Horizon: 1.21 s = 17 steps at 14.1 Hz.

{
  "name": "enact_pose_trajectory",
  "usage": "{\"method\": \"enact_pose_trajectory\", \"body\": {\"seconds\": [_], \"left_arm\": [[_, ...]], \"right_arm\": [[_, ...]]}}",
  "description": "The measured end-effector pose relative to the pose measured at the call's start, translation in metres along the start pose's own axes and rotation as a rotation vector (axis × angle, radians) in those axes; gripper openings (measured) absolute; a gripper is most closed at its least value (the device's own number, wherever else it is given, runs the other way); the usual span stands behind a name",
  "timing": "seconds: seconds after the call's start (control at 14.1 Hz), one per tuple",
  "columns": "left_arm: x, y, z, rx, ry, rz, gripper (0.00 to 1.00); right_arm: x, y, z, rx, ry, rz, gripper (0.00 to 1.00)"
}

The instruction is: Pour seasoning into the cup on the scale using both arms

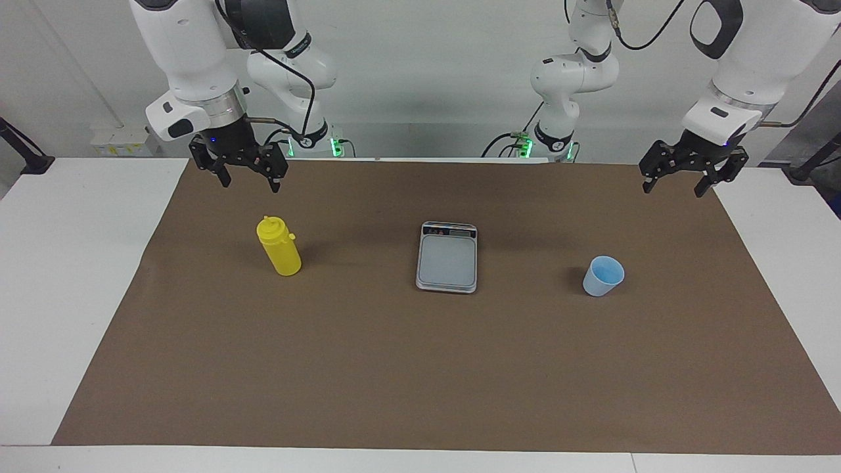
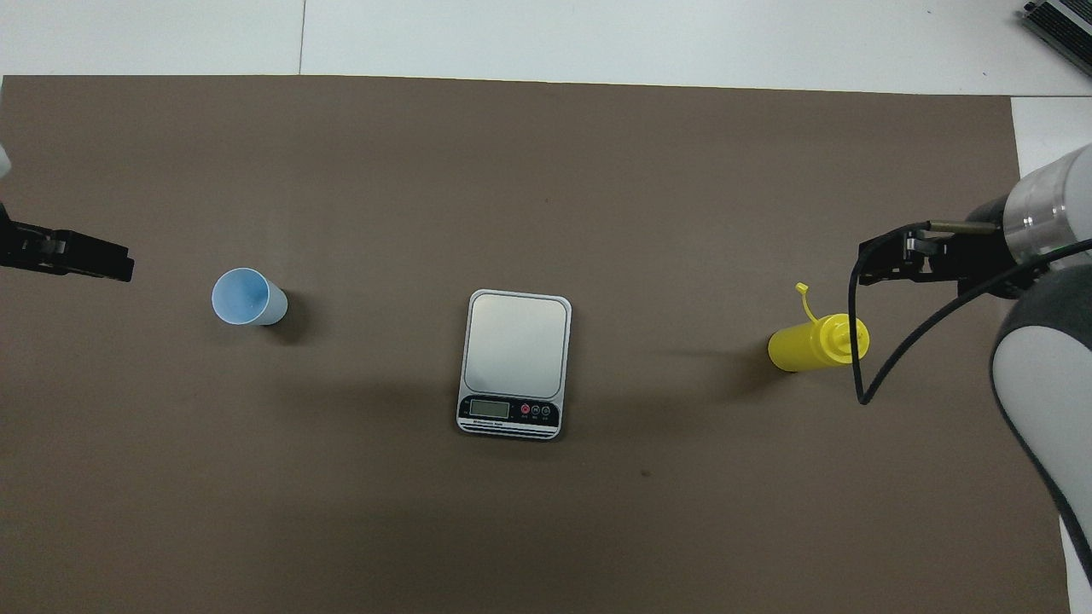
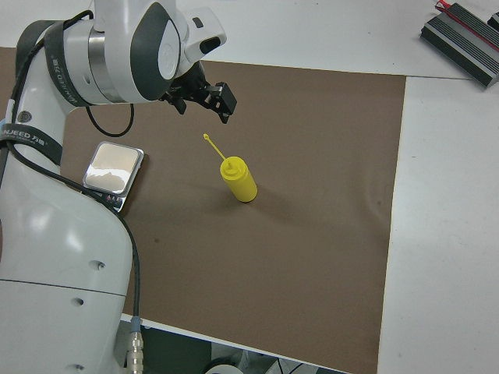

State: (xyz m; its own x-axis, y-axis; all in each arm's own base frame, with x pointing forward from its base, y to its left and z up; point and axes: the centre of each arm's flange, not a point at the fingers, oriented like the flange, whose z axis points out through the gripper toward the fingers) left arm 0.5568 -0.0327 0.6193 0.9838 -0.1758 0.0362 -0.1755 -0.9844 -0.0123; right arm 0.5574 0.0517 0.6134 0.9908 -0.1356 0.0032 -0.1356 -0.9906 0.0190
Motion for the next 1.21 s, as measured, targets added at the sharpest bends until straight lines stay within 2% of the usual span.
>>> {"method": "enact_pose_trajectory", "body": {"seconds": [0.28, 0.57, 0.92, 1.21], "left_arm": [[0.004, -0.002, 0.042, 0.002, 0.013, -0.005, 1.0], [0.0, -0.014, 0.107, -0.009, 0.005, -0.076, 1.0], [-0.012, -0.013, 0.191, -0.011, 0.046, -0.105, 1.0], [-0.016, -0.016, 0.222, -0.015, 0.072, -0.172, 1.0]], "right_arm": [[0.0, 0.0, 0.0, 0.0, 0.0, 0.0, 1.0], [0.0, 0.0, 0.0, 0.0, 0.0, 0.0, 1.0], [0.0, 0.0, 0.0, 0.0, 0.0, 0.0, 1.0], [0.0, 0.0, 0.0, 0.0, 0.0, 0.0, 1.0]]}}
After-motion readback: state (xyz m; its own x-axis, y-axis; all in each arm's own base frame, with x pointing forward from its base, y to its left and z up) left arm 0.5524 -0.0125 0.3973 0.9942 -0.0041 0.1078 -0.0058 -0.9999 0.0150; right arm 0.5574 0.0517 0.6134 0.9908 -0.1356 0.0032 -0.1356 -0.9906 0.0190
